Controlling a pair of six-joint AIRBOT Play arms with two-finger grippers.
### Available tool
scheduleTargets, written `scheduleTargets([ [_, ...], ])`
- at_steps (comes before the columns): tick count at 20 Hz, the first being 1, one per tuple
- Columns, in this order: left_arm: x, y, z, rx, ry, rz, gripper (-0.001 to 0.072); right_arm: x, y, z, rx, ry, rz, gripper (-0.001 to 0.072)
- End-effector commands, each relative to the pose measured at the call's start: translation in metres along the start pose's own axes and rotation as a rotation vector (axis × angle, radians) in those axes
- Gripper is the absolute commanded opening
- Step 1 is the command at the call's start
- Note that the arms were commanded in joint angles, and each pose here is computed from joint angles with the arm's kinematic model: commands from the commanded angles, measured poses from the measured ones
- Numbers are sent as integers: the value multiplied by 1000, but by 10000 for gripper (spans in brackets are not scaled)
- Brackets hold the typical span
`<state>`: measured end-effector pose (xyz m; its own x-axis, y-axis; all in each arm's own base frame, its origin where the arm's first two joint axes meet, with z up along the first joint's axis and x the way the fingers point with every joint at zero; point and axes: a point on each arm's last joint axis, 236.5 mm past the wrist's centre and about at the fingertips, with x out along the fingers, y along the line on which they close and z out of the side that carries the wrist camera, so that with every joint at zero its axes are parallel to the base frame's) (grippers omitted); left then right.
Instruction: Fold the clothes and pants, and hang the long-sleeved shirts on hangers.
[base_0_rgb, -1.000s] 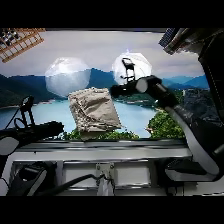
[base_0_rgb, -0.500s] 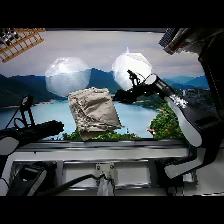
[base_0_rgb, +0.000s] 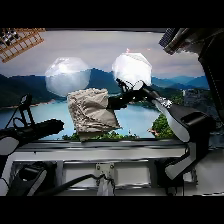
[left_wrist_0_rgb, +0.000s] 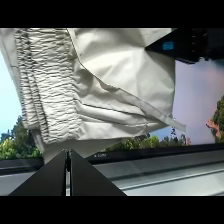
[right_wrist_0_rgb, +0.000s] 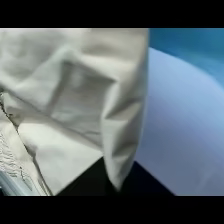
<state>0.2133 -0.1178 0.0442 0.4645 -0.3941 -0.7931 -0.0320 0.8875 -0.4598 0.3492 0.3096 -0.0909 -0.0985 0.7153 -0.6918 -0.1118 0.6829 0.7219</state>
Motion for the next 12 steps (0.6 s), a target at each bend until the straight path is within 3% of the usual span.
scheduleTargets([
  [1,0,0,1,0,-3,0,14,10,3,7,18,-40,-14,37],
  [12,0,-1,2,0,-10,-3,14,-106,-51,62,152,-276,-65,36],
])
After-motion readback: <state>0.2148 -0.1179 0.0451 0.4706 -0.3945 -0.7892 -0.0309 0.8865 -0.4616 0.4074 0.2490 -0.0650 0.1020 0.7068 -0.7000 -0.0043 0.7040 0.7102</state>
